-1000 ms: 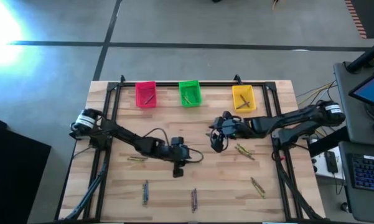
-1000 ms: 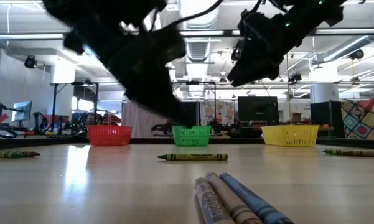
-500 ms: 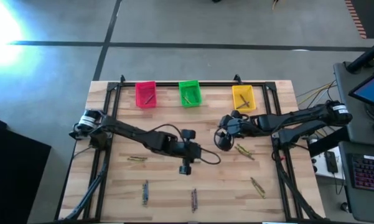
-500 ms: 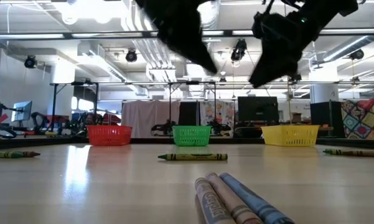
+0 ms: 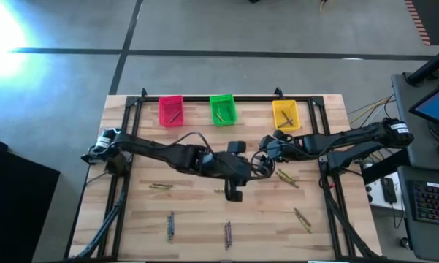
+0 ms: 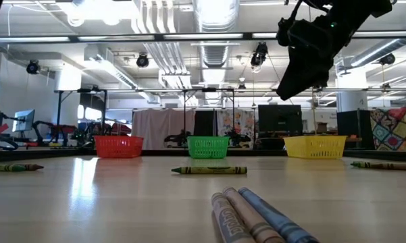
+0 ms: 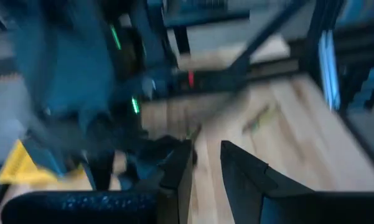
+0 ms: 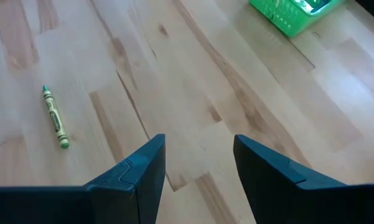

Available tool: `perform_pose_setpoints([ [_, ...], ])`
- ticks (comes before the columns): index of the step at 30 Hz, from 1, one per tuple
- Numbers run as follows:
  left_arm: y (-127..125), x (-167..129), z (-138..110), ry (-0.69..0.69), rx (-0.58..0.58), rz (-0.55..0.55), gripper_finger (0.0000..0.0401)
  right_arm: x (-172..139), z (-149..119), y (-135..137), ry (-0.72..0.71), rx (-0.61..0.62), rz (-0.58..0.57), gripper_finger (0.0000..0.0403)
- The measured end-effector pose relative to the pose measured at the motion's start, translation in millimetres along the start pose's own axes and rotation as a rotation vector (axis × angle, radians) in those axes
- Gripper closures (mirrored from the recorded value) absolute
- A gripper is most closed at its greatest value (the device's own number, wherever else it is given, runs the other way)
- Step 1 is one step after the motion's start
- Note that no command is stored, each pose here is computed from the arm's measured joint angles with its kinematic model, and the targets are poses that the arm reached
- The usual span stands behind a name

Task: Sort crayons
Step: Put the brown crayon into the red basket

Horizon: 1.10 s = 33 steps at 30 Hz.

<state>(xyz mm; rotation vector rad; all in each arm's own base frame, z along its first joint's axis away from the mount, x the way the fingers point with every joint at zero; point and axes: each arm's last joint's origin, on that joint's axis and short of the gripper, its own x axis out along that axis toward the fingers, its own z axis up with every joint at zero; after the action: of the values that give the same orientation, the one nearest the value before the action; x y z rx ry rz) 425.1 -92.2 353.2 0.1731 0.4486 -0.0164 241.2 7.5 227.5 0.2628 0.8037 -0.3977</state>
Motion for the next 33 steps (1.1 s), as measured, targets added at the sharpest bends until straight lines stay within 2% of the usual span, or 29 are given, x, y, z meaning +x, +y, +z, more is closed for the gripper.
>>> perform_pose_setpoints([
  [10, 22.1, -52.9, 79.8, -0.290, -0.071, 0.029, 0.0333, 0.0, 0.4, 0.2, -0.004, -0.003, 0.001, 0.0223],
  [16, 34.8, -93.0, 115.9, -0.445, -0.106, 0.042, 0.0333, 0.4, 0.5, 0.3, -0.004, -0.002, 0.001, 0.0223],
  [23, 45.7, -130.0, 141.8, -0.639, -0.150, 0.058, 0.0333, 0.4, 0.5, 0.4, -0.005, -0.002, 0.001, 0.0223],
  [33, 50.2, -144.0, 154.8, -0.815, -0.190, 0.072, 0.0333, 0.4, 1.0, -0.4, -0.017, -0.001, -0.022, 0.0223],
])
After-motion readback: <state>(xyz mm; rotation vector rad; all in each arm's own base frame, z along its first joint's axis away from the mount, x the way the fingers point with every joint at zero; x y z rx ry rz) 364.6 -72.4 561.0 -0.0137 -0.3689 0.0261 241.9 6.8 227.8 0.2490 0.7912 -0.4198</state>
